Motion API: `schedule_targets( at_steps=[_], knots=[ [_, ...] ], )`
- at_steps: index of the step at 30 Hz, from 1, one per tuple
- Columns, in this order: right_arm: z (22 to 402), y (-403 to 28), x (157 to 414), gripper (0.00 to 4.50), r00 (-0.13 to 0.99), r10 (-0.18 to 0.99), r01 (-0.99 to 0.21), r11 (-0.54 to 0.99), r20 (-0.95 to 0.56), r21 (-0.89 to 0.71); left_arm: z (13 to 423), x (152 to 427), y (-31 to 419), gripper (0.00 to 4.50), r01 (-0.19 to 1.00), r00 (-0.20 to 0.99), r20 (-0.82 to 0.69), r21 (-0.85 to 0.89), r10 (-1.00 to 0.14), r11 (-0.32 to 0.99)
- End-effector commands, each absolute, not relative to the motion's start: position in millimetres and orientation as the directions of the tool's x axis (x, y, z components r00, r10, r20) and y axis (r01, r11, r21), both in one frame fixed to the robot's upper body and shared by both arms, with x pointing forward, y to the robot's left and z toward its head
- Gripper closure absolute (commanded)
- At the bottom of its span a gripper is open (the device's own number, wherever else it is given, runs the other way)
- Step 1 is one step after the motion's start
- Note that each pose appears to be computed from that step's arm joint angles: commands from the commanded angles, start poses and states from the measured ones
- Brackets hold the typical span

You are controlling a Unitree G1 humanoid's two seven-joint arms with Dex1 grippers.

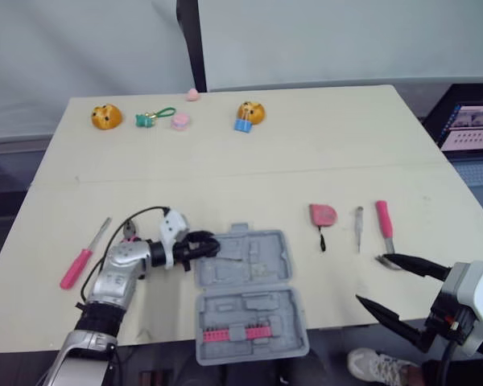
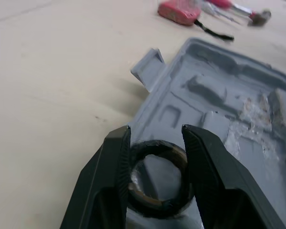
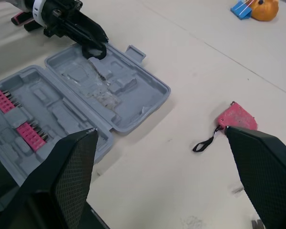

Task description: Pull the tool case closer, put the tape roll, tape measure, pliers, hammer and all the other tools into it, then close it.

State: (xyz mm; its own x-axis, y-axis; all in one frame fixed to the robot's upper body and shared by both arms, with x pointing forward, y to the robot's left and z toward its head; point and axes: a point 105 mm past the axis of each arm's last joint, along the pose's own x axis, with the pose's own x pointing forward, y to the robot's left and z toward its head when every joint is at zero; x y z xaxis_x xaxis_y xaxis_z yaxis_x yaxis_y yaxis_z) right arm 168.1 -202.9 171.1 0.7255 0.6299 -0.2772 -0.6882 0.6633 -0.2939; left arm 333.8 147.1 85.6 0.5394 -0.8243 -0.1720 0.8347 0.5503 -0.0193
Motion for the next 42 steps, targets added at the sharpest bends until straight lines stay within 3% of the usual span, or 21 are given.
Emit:
schedule_targets(
  at_steps=[1, 7, 15, 24, 35, 38, 42],
  knots=[
    [172, -201, 172, 0.0, 0.716, 0.643, -0.698, 0.651, -0.273, -0.298, 147, 330, 159, 2.62, 0.84, 0.542, -0.064, 0.011, -0.838, 0.542],
    [162, -203, 178, 0.0, 0.69, 0.664, -0.723, 0.643, -0.287, -0.253, 157, 268, 190, 2.62, 0.875, 0.432, -0.148, -0.17, -0.89, 0.453],
    [119, -216, 167, 0.0, 0.647, 0.651, -0.738, 0.665, -0.397, -0.115, 80, 152, 247, 2.62, 0.76, 0.431, -0.404, -0.32, -0.807, 0.566],
    [101, -219, 154, 0.0, 0.639, 0.64, -0.729, 0.681, -0.425, -0.072, 39, 93, 277, 2.62, 0.647, 0.508, -0.469, -0.347, -0.723, 0.679],
    [103, -221, 150, 0.0, 0.642, 0.633, -0.725, 0.685, -0.433, -0.074, 23, 107, 297, 2.62, 0.659, 0.546, -0.414, -0.324, -0.728, 0.678],
    [110, -218, 153, 0.0, 0.65, 0.634, -0.725, 0.683, -0.419, -0.092, 40, 125, 290, 2.62, 0.715, 0.547, -0.342, -0.282, -0.764, 0.639],
    [125, -208, 164, 0.0, 0.672, 0.642, -0.718, 0.687, -0.368, -0.112, 79, 147, 270, 2.62, 0.842, 0.463, -0.236, -0.184, -0.854, 0.508]
  ],
)
